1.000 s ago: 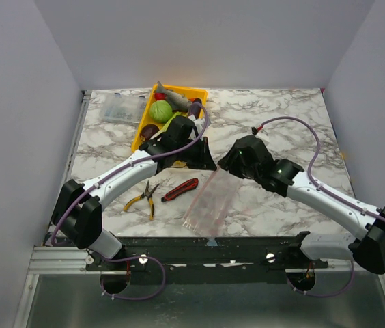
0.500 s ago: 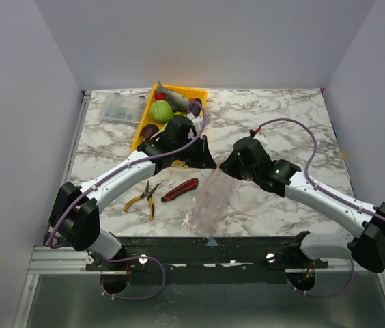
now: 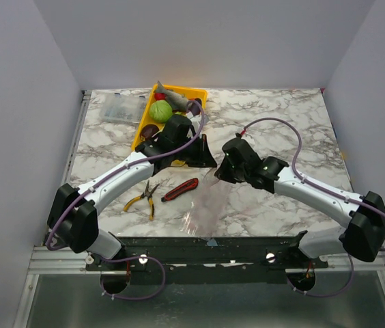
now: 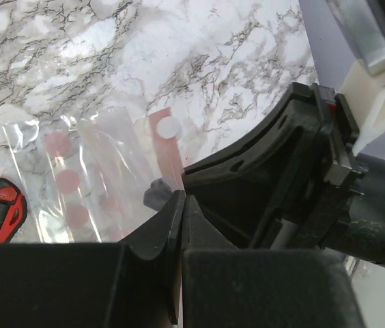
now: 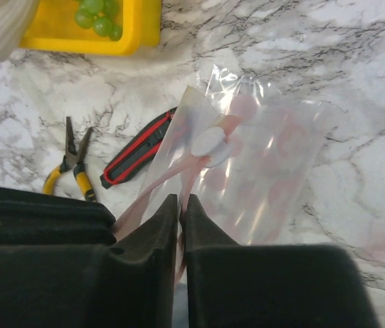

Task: Place the food in the zip-top bag and seal the zipper
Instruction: Open the zipper of the food storage bag at the center of the board.

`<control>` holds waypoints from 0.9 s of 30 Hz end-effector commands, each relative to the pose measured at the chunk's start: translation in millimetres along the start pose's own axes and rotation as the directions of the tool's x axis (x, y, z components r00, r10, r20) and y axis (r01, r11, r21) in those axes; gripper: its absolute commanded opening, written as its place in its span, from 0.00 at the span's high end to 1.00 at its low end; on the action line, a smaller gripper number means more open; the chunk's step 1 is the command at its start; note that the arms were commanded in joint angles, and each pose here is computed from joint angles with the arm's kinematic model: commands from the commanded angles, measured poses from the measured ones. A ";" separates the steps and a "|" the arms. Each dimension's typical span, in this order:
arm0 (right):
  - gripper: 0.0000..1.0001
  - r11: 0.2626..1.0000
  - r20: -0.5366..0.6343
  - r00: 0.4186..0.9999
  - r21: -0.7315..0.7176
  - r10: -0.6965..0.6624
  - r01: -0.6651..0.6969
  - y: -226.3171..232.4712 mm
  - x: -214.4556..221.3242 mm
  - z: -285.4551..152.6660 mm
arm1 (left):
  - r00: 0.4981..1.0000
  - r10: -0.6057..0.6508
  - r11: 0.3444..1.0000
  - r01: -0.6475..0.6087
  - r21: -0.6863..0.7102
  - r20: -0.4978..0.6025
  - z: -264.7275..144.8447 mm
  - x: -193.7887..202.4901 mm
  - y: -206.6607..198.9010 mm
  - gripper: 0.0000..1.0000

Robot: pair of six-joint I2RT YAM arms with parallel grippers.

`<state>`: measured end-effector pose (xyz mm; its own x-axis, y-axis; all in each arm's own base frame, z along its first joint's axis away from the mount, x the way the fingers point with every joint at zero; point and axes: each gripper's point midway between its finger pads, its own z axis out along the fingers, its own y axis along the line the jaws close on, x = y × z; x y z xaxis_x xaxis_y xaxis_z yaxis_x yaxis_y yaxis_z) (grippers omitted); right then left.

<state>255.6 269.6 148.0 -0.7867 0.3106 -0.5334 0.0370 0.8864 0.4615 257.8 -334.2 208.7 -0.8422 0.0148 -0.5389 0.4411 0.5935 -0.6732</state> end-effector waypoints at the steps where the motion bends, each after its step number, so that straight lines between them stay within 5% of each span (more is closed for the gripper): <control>1: 0.98 0.999 0.039 0.999 0.026 -0.028 0.027 -8.8 -7.4 -18.9 | 0.999 0.015 1.000 -0.014 -0.025 0.050 -7.4 -10.5 -1.5 1.00; 5: 0.99 0.999 0.081 0.996 -0.021 -0.036 0.038 -1.4 -18.1 -31.3 | 0.998 0.052 0.998 -0.051 -0.042 0.045 -8.8 -9.9 -2.2 0.99; 9: 0.99 0.998 0.108 0.993 -0.039 -0.047 0.051 2.4 -24.9 -37.1 | 0.983 0.152 0.986 -0.144 -0.088 0.099 -16.1 -10.9 -4.4 0.62; 12: 0.99 0.997 0.108 0.992 -0.035 -0.066 0.070 3.9 -28.0 -40.6 | 0.964 0.237 0.967 -0.223 -0.122 0.117 -20.5 -7.1 -8.0 0.49; 16: 0.99 0.996 0.124 0.990 -0.045 -0.068 0.074 7.4 -33.9 -47.7 | 0.959 0.269 0.959 -0.258 -0.118 0.085 -19.9 8.2 -16.7 0.42; 27: 0.99 0.990 0.143 0.989 -0.131 -0.032 0.051 13.9 -36.2 -70.6 | 0.969 0.243 0.950 -0.230 -0.211 0.039 -16.0 35.6 -15.9 0.45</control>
<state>239.8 244.7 202.1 -0.7248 0.2849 -0.6273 -0.0619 0.8799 0.4711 224.9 -341.8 228.3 -0.6722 0.0969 -0.7340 0.5951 0.6605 -0.4578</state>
